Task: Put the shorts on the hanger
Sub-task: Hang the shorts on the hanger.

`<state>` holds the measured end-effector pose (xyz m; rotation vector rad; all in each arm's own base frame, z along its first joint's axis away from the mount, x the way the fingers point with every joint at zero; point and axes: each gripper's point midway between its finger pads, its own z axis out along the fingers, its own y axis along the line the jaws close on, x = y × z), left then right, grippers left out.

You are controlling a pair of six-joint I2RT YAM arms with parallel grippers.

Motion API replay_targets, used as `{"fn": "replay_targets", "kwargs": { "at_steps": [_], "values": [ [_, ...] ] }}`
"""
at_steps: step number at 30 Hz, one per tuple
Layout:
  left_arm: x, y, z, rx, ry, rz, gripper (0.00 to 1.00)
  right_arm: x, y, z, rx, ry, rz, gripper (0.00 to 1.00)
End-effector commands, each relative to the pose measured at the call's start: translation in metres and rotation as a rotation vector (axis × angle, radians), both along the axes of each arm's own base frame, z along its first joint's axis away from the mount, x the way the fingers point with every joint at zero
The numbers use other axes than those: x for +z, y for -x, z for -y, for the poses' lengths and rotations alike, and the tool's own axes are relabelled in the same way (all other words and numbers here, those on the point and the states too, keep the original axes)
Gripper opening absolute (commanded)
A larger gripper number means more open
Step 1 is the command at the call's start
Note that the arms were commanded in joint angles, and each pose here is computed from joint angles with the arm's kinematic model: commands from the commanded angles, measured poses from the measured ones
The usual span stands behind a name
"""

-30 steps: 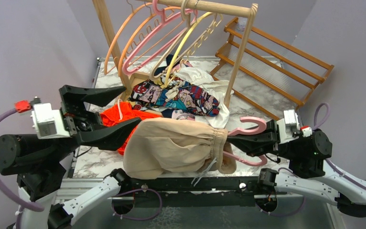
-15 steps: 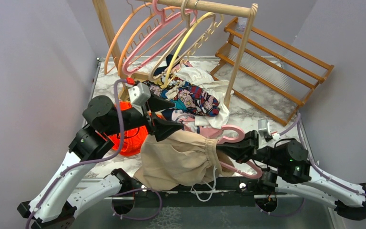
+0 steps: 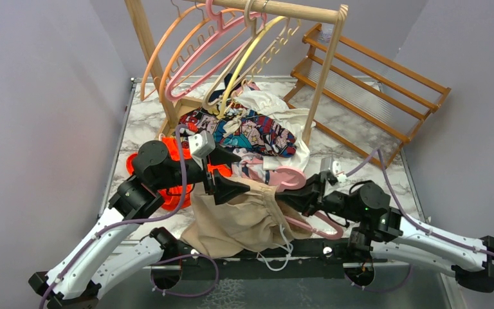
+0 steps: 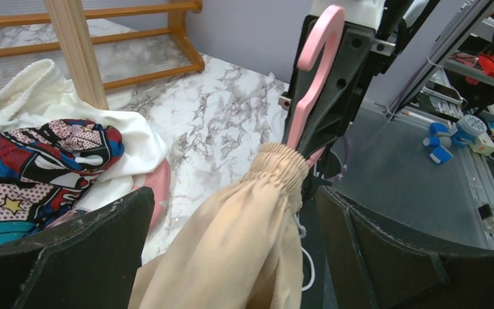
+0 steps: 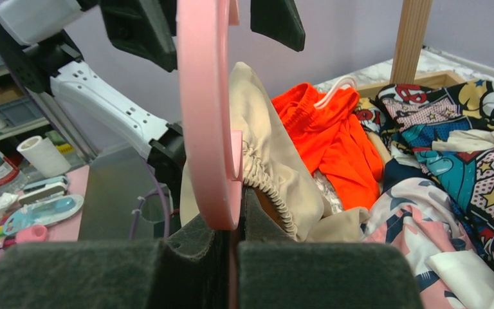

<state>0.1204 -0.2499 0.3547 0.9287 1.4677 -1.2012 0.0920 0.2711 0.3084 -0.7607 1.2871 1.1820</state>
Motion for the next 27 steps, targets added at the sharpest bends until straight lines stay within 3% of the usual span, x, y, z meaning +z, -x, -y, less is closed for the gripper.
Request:
{"fn": "replay_targets", "kwargs": {
  "at_steps": [1, 14, 21, 27],
  "values": [
    [0.005, 0.009, 0.002, -0.062, 0.033, 0.074, 0.99, 0.021, -0.003, -0.015, 0.014, -0.049, 0.066, 0.01],
    [0.023, -0.015, -0.027, 0.159, -0.038, 0.214, 0.99, 0.024, -0.03, -0.068, 0.141, -0.013, 0.081, 0.01],
    [0.007, -0.029, -0.042, 0.272, -0.085, 0.237, 0.99, 0.025, -0.059, -0.057, 0.176, -0.044, 0.073, 0.01],
    [-0.018, -0.032, -0.035, 0.234, -0.14, 0.227, 0.99, 0.011, -0.063, -0.036, 0.225, -0.025, 0.055, 0.01]
  ]
}}
